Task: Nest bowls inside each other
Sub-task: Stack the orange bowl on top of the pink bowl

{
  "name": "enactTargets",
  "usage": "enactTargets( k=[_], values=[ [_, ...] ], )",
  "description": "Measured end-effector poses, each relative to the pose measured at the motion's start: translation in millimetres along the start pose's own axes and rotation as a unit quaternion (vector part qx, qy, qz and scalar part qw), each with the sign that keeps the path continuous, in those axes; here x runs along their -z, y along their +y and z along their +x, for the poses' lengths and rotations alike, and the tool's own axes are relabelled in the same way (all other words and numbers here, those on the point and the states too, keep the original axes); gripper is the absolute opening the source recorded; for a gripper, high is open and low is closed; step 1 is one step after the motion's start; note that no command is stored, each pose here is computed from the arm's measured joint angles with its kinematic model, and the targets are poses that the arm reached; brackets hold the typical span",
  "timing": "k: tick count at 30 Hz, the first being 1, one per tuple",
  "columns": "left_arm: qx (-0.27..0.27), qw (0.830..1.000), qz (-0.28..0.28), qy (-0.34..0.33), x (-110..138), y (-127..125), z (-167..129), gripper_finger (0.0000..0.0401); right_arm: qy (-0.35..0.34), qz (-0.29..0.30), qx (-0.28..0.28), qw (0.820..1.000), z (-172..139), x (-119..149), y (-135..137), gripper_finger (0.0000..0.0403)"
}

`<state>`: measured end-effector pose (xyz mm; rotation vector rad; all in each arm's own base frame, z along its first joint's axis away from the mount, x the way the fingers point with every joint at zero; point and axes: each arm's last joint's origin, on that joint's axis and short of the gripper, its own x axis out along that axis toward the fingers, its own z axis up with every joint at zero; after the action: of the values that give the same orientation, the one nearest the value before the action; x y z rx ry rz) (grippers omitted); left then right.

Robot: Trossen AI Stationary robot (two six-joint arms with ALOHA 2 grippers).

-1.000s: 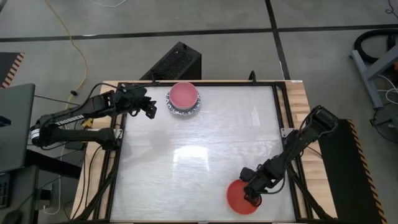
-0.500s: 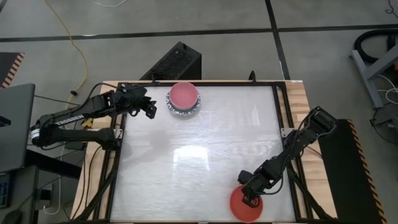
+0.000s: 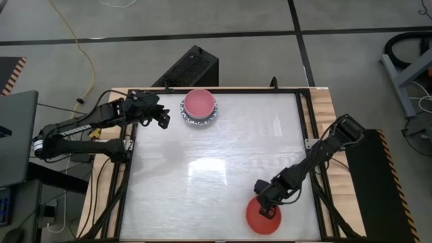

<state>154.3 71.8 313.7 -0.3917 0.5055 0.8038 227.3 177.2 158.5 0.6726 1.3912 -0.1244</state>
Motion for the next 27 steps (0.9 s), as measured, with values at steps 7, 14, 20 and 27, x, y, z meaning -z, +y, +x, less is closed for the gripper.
enactTargets(
  k=[7,14,20,27],
  values=[
    [0.0,1.0,0.0,0.0,0,0,0,0.0142,0.004,-0.029,0.031,0.999,-15,-13,-16,0.0021],
    [0.0,1.0,0.0,0.0,0,0,0,0.0142,0.009,-0.065,0.034,0.997,-22,-34,-30,0.0022],
    [0.0,1.0,0.0,0.0,0,0,0,0.0142,0.015,-0.099,0.025,0.995,-26,-51,-42,0.0024],
    [0.0,1.0,0.0,0.0,0,0,0,0.0142,0.018,-0.131,0.03,0.991,-32,-70,-59,0.0021]
  ],
)
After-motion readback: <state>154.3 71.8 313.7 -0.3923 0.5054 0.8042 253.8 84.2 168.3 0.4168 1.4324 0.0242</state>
